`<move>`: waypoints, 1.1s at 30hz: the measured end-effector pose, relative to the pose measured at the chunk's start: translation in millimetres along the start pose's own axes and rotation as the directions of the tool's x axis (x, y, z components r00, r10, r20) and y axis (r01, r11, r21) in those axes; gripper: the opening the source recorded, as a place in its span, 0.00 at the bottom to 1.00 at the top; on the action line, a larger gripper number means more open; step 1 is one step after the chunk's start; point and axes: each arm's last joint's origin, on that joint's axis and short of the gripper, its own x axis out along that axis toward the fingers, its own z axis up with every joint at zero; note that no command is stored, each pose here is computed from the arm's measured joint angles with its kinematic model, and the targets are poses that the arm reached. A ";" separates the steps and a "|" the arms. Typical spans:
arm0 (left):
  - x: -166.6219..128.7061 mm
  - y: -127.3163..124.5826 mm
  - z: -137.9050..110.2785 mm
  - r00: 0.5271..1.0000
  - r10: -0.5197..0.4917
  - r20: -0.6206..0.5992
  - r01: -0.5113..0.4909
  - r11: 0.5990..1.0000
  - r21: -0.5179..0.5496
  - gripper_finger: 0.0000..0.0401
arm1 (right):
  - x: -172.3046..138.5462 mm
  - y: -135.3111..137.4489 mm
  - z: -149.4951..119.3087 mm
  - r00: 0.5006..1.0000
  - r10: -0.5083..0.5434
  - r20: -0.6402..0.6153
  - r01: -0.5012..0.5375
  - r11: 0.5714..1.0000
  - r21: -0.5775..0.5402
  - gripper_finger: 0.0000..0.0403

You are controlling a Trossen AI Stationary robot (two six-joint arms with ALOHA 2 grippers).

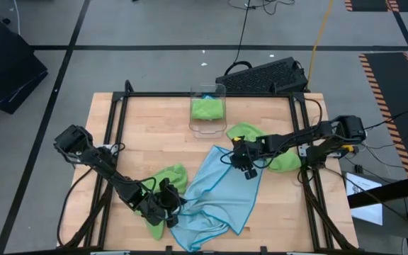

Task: Fold microfiber towels
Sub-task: Fold the right blue towel

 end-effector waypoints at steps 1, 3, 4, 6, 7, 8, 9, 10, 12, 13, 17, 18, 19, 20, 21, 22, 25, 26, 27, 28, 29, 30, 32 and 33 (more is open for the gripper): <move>0.0 0.0 0.0 1.000 0.000 0.000 0.000 1.000 0.000 0.01 | 0.7 0.4 -1.0 1.000 0.000 0.001 0.000 1.000 0.010 0.39; 0.0 0.0 0.0 1.000 0.000 0.000 0.000 1.000 0.000 0.02 | 2.0 1.1 -2.8 1.000 -0.005 0.012 0.005 1.000 0.020 0.39; 0.0 0.0 0.0 1.000 0.000 0.000 0.000 1.000 0.000 0.02 | 3.0 1.7 -4.3 1.000 -0.010 0.017 0.010 1.000 0.021 0.39; 0.0 0.0 0.0 1.000 0.000 0.000 0.000 1.000 0.003 0.03 | 4.7 2.3 -7.1 0.999 -0.029 0.018 0.029 0.999 0.022 0.39; 0.0 0.0 0.0 1.000 0.000 0.000 0.000 1.000 0.003 0.03 | 5.1 2.3 -7.8 0.999 -0.040 0.017 0.040 0.999 0.021 0.39; 0.0 0.0 0.0 1.000 0.000 0.000 0.000 1.000 0.003 0.04 | 5.5 2.5 -8.6 0.999 -0.042 0.020 0.042 0.999 0.014 0.38; 0.0 0.0 0.0 1.000 0.000 0.000 0.000 1.000 0.004 0.04 | 6.1 3.0 -9.7 0.999 -0.041 0.022 0.041 0.999 0.011 0.37; 0.0 0.0 0.0 1.000 0.000 0.000 0.000 1.000 0.004 0.04 | 6.9 3.5 -11.1 0.999 -0.042 0.025 0.042 0.999 0.011 0.36; 0.0 0.0 0.0 1.000 0.000 0.000 0.000 1.000 0.006 0.02 | 7.7 4.1 -12.2 0.999 -0.043 0.030 0.043 0.999 0.012 0.31; 0.0 0.1 -0.1 1.000 0.001 -0.001 -0.001 1.000 0.007 0.02 | 7.7 4.0 -12.1 0.999 -0.043 0.031 0.043 0.999 0.012 0.28; 0.0 0.1 -0.1 1.000 0.001 -0.001 -0.001 1.000 0.007 0.02 | 9.8 4.5 -13.3 0.999 -0.038 0.019 0.038 0.999 0.018 0.18; 0.0 0.1 0.0 1.000 0.001 0.000 -0.001 1.000 0.007 0.03 | 10.3 4.6 -13.6 0.999 -0.037 0.016 0.037 0.999 0.018 0.17; 0.0 0.1 0.0 1.000 0.001 0.000 -0.001 1.000 0.007 0.03 | 10.8 4.9 -14.2 0.999 -0.035 0.011 0.034 0.999 0.018 0.16; 0.0 0.1 0.0 1.000 0.001 0.000 -0.001 1.000 0.006 0.03 | 12.4 4.9 -14.4 0.999 -0.034 0.009 0.034 0.999 0.019 0.16; 0.0 0.1 0.0 1.000 0.001 0.000 -0.001 1.000 0.004 0.03 | 14.4 4.9 -14.2 0.999 -0.034 0.009 0.034 0.999 0.019 0.16; 0.0 0.1 0.0 1.000 0.001 0.000 -0.001 1.000 0.004 0.02 | 15.8 5.3 -15.3 1.000 -0.031 -0.001 0.031 0.999 0.018 0.17; -0.2 0.1 0.0 1.000 0.001 0.000 -0.001 1.000 0.003 0.01 | 20.0 4.6 -15.1 0.999 -0.054 -0.005 0.054 0.998 0.017 0.18; -0.3 0.4 -0.1 1.000 0.004 -0.001 -0.004 1.000 0.005 0.02 | 21.1 4.7 -15.0 0.998 -0.056 -0.007 0.056 0.998 0.015 0.18; -0.3 0.5 -0.1 1.000 0.005 -0.002 -0.005 1.000 0.006 0.02 | 21.3 4.5 -14.8 0.998 -0.057 -0.005 0.057 0.998 0.013 0.17; -0.3 0.6 -0.2 1.000 0.006 -0.002 -0.006 1.000 0.007 0.03 | 21.4 4.5 -14.9 0.998 -0.057 -0.006 0.057 0.998 0.014 0.16; -0.3 0.7 -0.3 1.000 0.007 -0.003 -0.007 1.000 0.008 0.03 | 21.5 4.5 -14.9 0.998 -0.059 -0.008 0.059 0.998 0.013 0.13; -0.3 0.8 -0.3 1.000 0.008 -0.003 -0.008 1.000 0.011 0.03 | 21.5 4.5 -15.0 0.998 -0.061 -0.009 0.061 0.998 0.013 0.10; -0.4 1.4 -0.8 1.000 0.015 -0.008 -0.014 1.000 0.017 0.02 | 19.0 4.3 -15.3 0.998 -0.062 -0.013 0.062 0.998 0.013 0.03; -0.4 2.3 -1.4 1.000 0.024 -0.012 -0.024 0.999 0.023 0.01 | 17.1 4.4 -15.4 0.998 -0.062 -0.015 0.062 0.998 0.013 0.02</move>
